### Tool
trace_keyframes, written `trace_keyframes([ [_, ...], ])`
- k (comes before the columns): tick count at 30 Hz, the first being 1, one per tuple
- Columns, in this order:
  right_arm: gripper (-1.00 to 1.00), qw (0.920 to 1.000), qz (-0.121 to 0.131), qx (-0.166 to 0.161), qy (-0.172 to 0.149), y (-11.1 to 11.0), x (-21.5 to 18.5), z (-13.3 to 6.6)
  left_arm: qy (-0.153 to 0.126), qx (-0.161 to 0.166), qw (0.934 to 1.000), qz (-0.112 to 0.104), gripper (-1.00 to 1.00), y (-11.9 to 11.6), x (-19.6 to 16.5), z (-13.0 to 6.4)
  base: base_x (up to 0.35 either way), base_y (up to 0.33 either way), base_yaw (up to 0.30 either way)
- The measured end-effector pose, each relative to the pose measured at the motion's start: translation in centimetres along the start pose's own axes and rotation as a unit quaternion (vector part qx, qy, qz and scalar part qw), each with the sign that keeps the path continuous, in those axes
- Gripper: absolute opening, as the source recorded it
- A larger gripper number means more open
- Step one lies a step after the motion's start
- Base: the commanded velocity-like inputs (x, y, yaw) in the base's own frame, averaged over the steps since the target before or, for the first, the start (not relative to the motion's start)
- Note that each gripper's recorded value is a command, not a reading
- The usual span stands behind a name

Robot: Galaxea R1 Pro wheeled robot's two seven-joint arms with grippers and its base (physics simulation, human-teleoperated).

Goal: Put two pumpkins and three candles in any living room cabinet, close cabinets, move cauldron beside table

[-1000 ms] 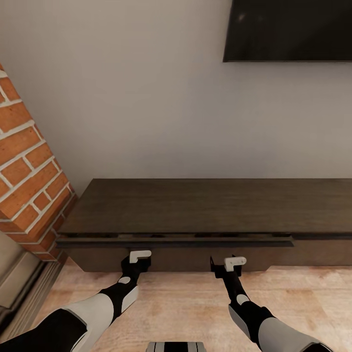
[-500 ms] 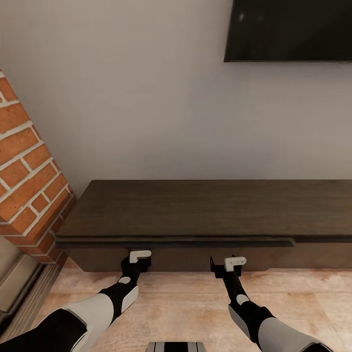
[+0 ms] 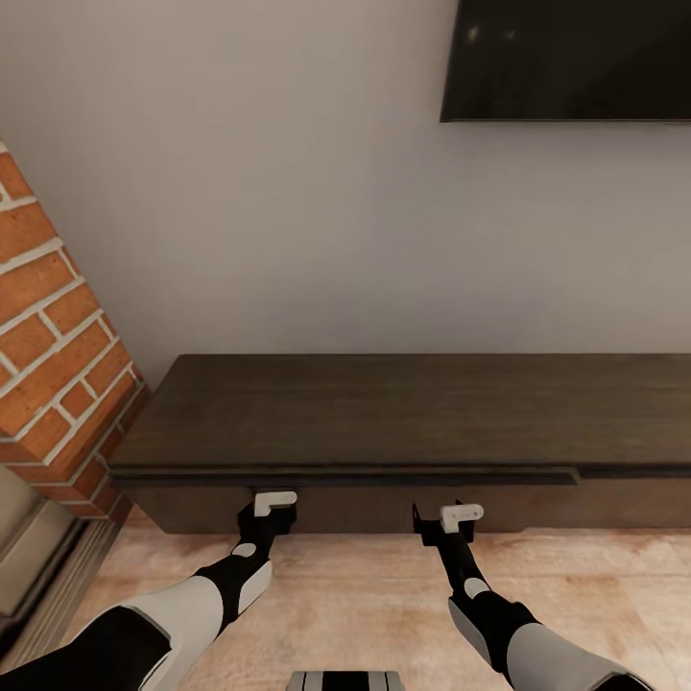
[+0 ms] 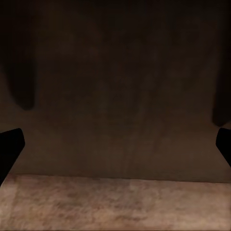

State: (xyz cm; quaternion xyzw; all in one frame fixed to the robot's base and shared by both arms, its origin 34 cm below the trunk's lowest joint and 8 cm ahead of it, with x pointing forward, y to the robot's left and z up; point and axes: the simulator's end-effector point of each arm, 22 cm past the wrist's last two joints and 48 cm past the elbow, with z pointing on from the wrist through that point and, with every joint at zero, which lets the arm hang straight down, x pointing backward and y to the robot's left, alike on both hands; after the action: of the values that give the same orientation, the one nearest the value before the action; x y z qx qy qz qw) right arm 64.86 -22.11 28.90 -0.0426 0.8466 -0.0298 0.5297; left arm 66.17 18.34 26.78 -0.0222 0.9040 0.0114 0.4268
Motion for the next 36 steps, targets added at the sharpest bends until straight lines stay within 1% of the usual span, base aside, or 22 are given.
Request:
trace_keyframes([
  [16, 1.0, 1.0, 0.0, 0.0, 0.0, 0.05, 0.01, 0.01, 0.0, -0.001, 1.0, -0.002, 1.0, 0.01, -0.01, 0.02, 0.001, 0.0, 0.0],
  [28, 1.0, 1.0, 0.0, 0.0, 0.001, 0.07, 0.06, 0.02, 0.001, -0.001, 1.0, -0.002, 1.0, 0.01, 0.02, 0.04, -0.252, -0.024, 0.0],
  [36, 1.0, 1.0, 0.0, 0.0, 0.003, -0.01, 0.12, 0.01, 0.001, -0.001, 1.0, -0.001, 1.0, 0.04, 0.06, 0.01, -0.061, -0.032, 0.0],
])
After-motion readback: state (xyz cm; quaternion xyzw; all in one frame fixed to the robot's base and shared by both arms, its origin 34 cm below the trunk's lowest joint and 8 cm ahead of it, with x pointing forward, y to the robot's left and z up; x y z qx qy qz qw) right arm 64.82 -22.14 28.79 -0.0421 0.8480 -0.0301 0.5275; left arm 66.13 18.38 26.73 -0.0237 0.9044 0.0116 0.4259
